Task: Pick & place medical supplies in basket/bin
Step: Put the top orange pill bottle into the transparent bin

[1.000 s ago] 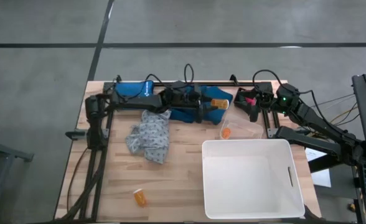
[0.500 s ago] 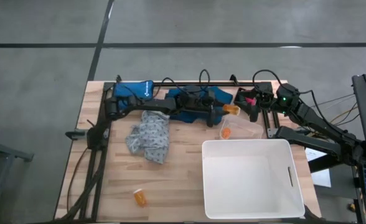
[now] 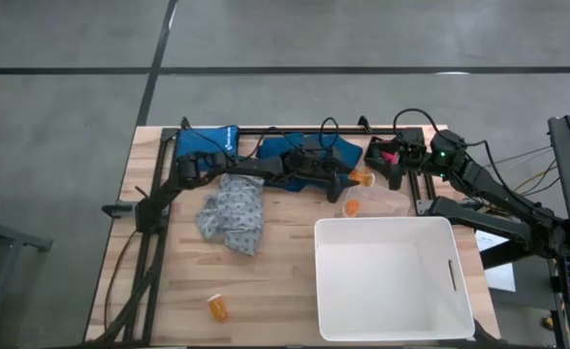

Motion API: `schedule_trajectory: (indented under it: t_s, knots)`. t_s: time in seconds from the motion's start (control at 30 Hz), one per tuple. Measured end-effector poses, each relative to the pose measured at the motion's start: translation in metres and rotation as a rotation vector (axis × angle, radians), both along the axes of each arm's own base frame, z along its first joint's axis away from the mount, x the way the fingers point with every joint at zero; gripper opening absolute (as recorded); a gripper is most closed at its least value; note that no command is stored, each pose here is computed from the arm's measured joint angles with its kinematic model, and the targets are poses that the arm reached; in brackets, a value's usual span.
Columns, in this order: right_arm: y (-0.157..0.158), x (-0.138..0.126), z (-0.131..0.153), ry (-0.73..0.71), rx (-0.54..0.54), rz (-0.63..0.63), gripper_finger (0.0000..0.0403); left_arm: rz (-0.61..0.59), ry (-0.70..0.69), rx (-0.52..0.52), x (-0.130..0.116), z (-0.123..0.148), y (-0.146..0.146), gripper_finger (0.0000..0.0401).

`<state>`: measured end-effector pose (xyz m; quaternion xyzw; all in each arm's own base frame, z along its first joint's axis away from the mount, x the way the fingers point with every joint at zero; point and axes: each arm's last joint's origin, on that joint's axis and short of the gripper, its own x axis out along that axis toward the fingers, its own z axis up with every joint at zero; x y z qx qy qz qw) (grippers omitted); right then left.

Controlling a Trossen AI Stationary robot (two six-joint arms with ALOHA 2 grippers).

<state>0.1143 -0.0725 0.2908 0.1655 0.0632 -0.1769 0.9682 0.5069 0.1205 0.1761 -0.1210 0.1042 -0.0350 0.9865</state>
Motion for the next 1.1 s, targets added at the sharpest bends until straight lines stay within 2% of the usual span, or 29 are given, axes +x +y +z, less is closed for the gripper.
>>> schedule_trajectory:
  t_s: [0.2,0.47,0.67,0.87,1.1]
  knots:
    - [0.0,0.0,0.0,0.0,0.0,0.0,0.0311,0.018,0.009,0.003,0.002,-0.007,0.0,0.0203]
    - [0.0,0.0,0.0,0.0,0.0,0.0,0.0311,0.024,0.067,-0.061,0.006,-0.034,-0.005,0.0203]
    - [0.0,0.0,0.0,0.0,0.0,0.0,0.0311,0.013,0.09,-0.066,0.008,-0.049,-0.01,0.0203]
    - [0.0,0.0,0.0,0.0,0.0,0.0,0.0311,0.02,0.102,-0.11,0.01,-0.056,-0.013,0.0203]
    - [0.0,0.0,0.0,0.0,0.0,0.0,0.0311,0.016,0.102,-0.116,0.01,-0.055,-0.013,0.0207]
